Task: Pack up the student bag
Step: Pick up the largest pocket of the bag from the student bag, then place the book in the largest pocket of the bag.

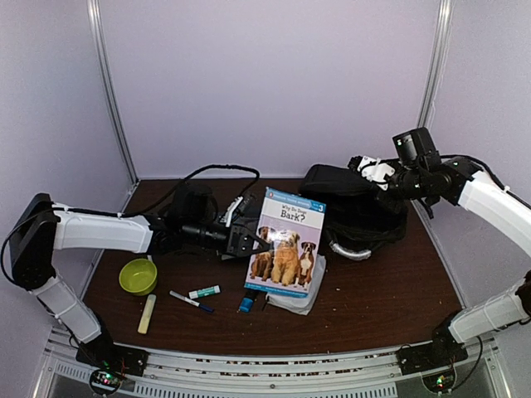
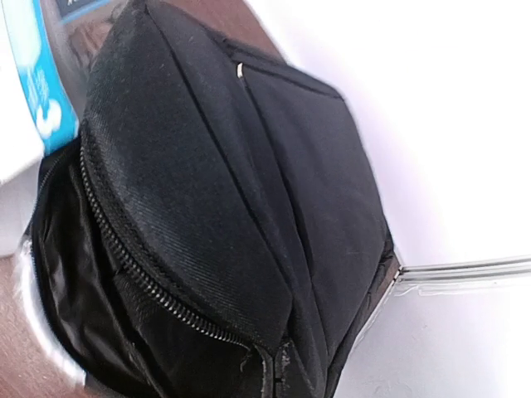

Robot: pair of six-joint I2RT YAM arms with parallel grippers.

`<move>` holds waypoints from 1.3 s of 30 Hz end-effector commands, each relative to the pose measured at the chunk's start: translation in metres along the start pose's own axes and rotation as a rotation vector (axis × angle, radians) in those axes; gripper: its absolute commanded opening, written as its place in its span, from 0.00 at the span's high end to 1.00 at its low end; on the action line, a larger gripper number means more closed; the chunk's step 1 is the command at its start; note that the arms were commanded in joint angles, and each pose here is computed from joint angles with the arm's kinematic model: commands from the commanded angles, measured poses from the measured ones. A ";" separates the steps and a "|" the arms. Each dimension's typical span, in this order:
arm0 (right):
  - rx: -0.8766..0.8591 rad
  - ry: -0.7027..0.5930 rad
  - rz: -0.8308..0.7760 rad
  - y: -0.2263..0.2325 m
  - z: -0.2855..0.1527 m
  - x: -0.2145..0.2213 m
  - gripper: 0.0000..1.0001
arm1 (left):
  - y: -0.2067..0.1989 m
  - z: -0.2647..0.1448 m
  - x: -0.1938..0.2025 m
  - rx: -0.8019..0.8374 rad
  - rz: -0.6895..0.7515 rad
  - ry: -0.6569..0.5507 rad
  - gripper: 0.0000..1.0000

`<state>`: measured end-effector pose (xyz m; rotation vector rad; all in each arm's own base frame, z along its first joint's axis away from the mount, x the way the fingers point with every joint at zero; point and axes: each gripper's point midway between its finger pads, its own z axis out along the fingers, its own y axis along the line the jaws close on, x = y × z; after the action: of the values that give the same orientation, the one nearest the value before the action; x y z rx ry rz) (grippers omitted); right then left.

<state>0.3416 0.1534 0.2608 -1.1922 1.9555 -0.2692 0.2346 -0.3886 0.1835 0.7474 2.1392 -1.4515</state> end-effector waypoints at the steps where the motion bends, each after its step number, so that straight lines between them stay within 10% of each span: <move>1: -0.017 -0.070 0.051 -0.005 -0.023 -0.017 1.00 | -0.037 0.021 -0.015 0.221 0.020 0.037 1.00; 24: -0.257 -0.183 0.176 0.040 -0.030 -0.034 1.00 | -0.058 0.136 -0.043 0.388 -0.308 0.210 1.00; 39: -0.371 -0.240 0.002 0.085 -0.062 -0.003 1.00 | 0.042 0.132 -0.020 -0.007 -0.422 0.229 1.00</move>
<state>0.2606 0.1776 0.2477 -1.2897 1.9584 0.1777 0.2627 -0.5155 0.1301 0.4973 2.5782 -1.8083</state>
